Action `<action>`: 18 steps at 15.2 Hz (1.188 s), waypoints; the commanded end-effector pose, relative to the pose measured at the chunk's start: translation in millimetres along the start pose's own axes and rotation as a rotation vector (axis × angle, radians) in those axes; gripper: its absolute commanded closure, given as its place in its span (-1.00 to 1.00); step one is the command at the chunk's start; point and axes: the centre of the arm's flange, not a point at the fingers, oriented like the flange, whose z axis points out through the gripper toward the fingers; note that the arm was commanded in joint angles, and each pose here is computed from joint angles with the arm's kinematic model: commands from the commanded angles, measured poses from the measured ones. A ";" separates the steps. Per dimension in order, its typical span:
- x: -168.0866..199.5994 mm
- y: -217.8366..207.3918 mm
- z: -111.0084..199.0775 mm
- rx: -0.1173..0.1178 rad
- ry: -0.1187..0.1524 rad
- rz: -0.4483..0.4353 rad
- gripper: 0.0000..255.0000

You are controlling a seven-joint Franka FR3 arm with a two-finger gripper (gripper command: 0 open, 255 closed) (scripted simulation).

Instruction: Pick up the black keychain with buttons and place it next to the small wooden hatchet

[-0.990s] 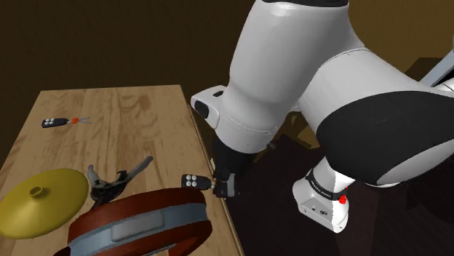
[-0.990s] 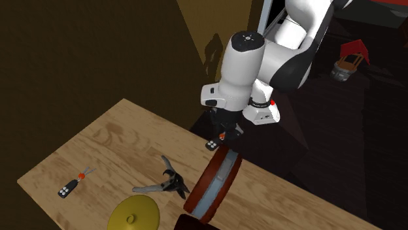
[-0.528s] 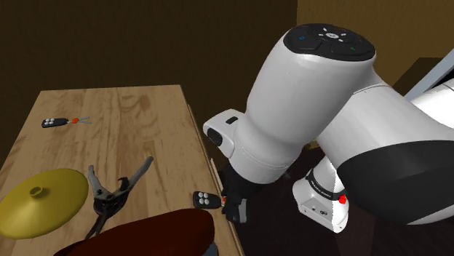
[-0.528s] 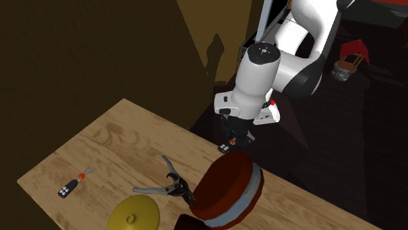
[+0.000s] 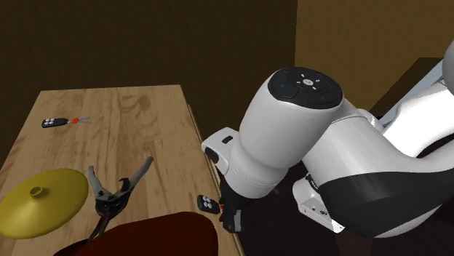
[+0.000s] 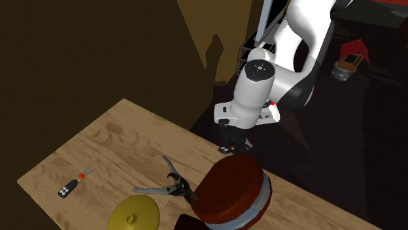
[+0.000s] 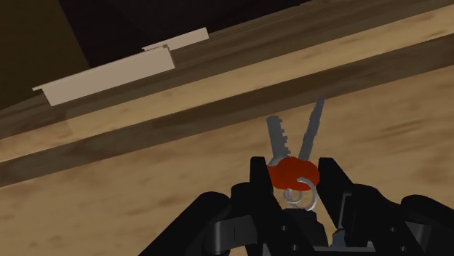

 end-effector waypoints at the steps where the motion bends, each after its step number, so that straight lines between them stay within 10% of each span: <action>1: -1.4 -0.3 10.7 0.000 0.000 0.000 1.00; 15: -3.8 -1.2 44.1 0.000 0.000 0.000 1.00; 16: -3.8 -1.2 44.1 0.000 0.000 0.000 -1.00; 18: -3.8 -1.2 44.1 0.000 0.000 0.000 -1.00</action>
